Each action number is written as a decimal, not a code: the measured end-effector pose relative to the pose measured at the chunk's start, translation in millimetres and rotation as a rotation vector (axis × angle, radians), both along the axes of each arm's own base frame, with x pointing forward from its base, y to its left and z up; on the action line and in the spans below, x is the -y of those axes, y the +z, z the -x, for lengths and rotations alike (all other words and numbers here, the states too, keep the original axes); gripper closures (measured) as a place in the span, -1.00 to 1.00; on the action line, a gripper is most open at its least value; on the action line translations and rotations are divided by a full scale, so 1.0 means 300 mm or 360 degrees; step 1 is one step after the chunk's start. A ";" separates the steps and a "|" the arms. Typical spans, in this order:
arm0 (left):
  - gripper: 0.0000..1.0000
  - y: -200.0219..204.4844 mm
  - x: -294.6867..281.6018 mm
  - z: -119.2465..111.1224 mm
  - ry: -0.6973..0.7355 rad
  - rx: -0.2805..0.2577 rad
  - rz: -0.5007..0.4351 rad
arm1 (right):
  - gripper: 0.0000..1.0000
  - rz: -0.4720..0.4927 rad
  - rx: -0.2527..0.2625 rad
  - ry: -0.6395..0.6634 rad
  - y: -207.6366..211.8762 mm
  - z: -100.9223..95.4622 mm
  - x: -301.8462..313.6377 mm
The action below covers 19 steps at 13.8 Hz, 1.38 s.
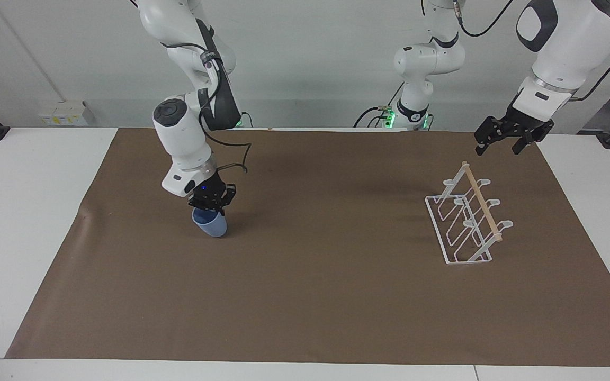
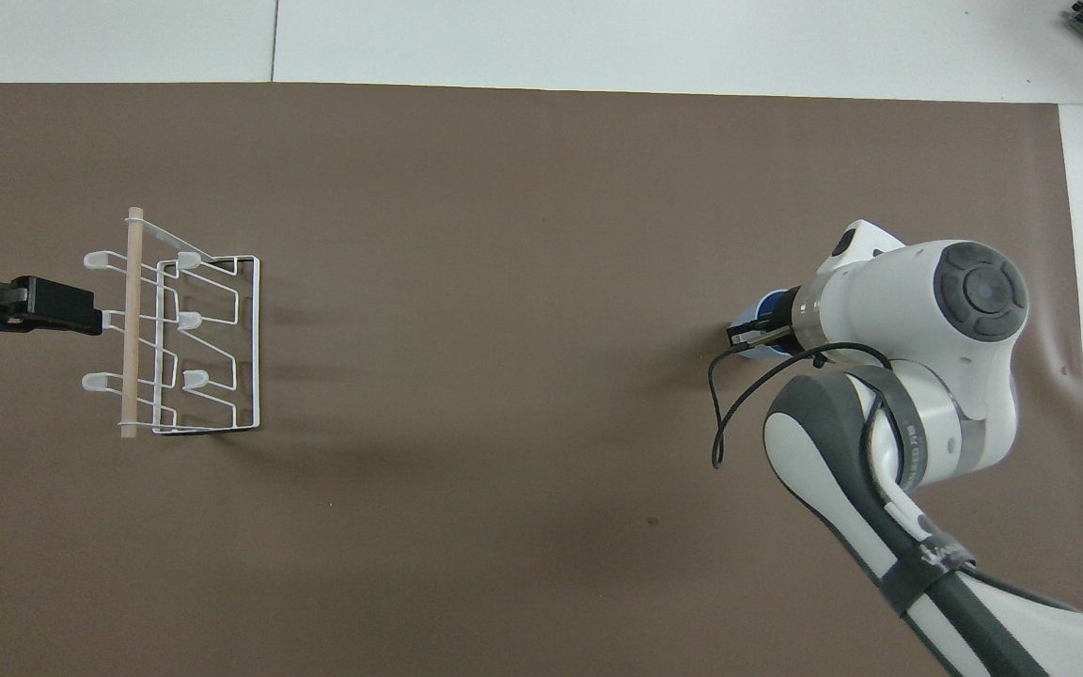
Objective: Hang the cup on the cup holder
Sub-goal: 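Carry the cup toward the rack while the left gripper rises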
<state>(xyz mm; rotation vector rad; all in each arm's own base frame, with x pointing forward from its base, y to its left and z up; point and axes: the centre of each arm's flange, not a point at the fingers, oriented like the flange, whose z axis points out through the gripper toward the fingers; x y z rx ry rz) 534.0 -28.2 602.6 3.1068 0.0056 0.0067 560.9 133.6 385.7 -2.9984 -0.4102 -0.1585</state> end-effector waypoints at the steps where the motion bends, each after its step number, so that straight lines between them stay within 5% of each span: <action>1: -1.00 0.000 0.000 0.000 0.0000 -0.0001 0.0000 | 0.88 -0.0057 -0.0004 0.0002 0.008 0.008 -0.054; 6: -1.00 -0.005 0.000 0.006 -0.0001 -0.0028 -0.0001 | 0.88 -0.0396 -0.0046 -0.0081 0.047 0.050 -0.268; 9: -1.00 0.004 -0.005 0.017 0.0073 -0.0039 -0.0001 | 0.88 -0.0596 -0.0005 -0.0168 0.067 0.065 -0.373; 12: -1.00 0.022 0.025 0.036 0.0478 -0.0079 0.0075 | 0.88 -0.0856 0.0002 -0.0265 0.122 0.093 -0.530; 19: -1.00 0.020 0.111 0.078 0.1356 -0.0432 0.0452 | 0.88 -0.1408 -0.0042 -0.0458 0.479 0.072 -0.745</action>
